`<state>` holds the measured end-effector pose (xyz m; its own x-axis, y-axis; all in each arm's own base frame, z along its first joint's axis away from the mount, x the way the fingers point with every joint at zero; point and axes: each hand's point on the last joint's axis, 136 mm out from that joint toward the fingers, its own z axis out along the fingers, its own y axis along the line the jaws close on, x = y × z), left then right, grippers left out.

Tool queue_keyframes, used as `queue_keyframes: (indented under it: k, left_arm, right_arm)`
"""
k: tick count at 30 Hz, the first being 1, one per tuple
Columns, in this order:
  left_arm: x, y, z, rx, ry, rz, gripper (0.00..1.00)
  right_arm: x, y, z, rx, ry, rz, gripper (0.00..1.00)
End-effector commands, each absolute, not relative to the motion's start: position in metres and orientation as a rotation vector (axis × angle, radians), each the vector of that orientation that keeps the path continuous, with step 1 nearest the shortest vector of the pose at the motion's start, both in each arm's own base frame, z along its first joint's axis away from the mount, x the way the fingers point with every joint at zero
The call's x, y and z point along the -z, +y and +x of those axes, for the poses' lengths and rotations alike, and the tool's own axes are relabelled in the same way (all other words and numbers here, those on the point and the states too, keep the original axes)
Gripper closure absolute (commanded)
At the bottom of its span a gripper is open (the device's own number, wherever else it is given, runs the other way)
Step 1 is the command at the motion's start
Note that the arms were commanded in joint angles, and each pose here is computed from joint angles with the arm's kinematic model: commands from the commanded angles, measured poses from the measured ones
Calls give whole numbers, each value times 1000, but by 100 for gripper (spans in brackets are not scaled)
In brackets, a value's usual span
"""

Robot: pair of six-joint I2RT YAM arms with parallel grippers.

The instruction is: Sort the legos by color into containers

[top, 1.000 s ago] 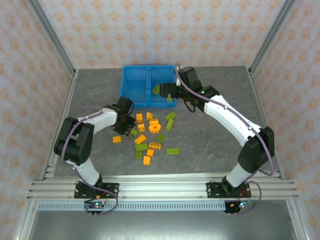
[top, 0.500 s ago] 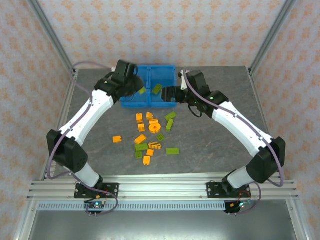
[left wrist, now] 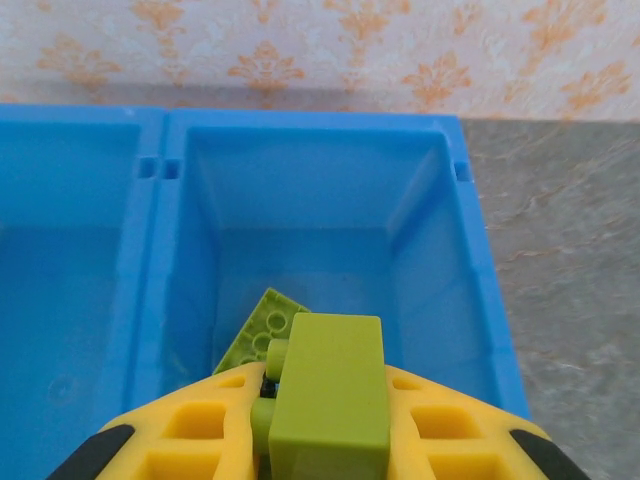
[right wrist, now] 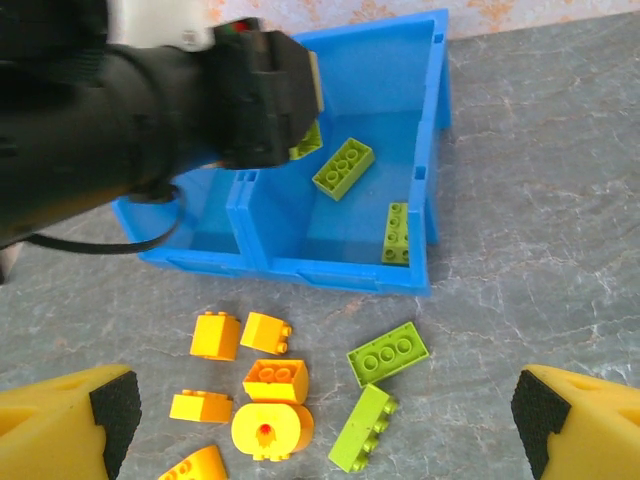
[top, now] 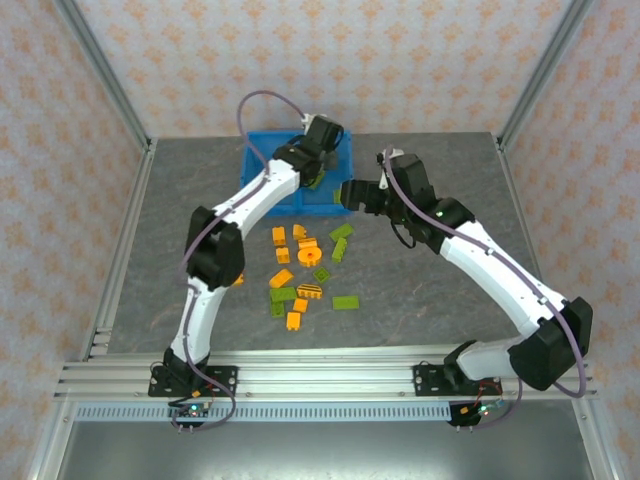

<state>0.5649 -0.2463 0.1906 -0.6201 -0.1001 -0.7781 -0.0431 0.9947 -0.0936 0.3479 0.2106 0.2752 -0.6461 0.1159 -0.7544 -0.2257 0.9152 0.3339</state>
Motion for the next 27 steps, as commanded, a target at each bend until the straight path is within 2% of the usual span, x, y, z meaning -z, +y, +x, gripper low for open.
queue_keyframes:
  k: [1,7,10,16,19,24,27]
  left_arm:
    - [-212,-246,575,-25,2184,-73,82]
    - [-187,-245,578,-36,2247,-171,75]
    - [-172,-249,576,-15,2288,-186,67]
    - [-146,-252,571,0,2356,-213,59]
    - [-165,-256,570,52,2332,-215,49]
    - [-235,-254,556,155,2254,-214,46]
    - [-272,-243,529,192,2224,-215,44]
  right_arm:
    - [-278,196,345,-477,2206,-16,3]
    - [-282,195,341,-493,2196,0,3]
    - [-285,193,340,-496,2189,5,3]
    - [-284,195,339,-510,2192,10,3]
    - [-284,195,339,-512,2193,12,3]
    - [-284,194,340,-510,2184,20,3]
    - [-283,195,342,-511,2179,26,3]
